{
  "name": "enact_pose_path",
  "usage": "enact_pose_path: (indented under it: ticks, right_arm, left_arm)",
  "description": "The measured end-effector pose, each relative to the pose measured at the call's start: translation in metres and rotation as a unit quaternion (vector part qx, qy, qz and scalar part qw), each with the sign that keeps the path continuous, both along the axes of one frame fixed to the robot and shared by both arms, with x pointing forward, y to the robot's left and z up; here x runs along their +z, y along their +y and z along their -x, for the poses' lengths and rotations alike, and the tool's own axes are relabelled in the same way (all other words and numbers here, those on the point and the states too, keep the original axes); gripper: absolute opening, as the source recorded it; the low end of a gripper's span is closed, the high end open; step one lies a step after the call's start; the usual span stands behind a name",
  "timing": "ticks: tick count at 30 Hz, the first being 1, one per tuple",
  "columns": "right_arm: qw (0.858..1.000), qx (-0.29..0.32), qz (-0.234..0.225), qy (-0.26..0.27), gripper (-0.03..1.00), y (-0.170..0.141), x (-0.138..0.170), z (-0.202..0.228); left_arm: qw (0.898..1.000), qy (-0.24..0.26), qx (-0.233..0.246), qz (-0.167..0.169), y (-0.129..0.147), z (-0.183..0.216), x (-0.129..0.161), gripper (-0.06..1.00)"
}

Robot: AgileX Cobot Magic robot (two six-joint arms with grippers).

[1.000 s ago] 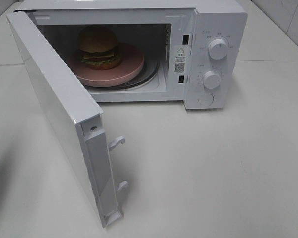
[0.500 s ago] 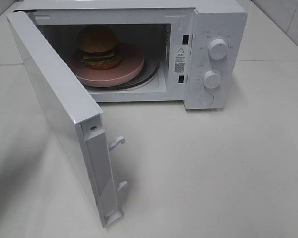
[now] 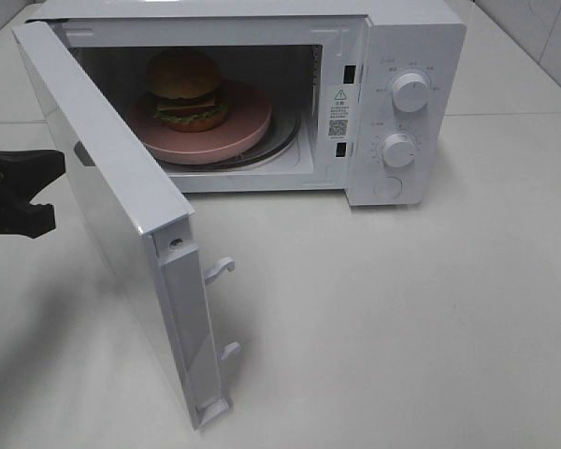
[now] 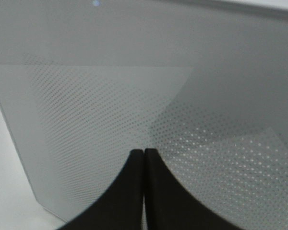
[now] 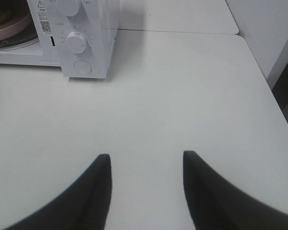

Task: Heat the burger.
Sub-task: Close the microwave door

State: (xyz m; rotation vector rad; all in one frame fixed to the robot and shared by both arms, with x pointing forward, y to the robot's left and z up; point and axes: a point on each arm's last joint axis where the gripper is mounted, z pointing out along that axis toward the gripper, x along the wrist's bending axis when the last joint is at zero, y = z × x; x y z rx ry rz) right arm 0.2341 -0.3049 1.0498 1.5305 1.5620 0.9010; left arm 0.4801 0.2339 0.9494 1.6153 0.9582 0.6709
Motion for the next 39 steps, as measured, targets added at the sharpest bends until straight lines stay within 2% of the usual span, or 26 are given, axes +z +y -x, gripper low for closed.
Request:
enact_pose_path:
  ticks: [8,28,39]
  right_arm:
    - [1.0,0.0,0.0,0.0,0.49,0.0,0.0,0.0]
    - [1.0,0.0,0.0,0.0,0.49,0.0,0.0,0.0]
    - [1.0,0.0,0.0,0.0,0.49,0.0,0.0,0.0]
  left_arm:
    - [1.0,-0.009,-0.011,0.003,-0.011,-0.005,0.003,0.0]
    - [1.0,-0.022,0.0,0.006,-0.025,-0.004,0.005,0.0]
    - [0.999,-0.041,-0.008,0.017,-0.042,-0.027,0.012,0.0]
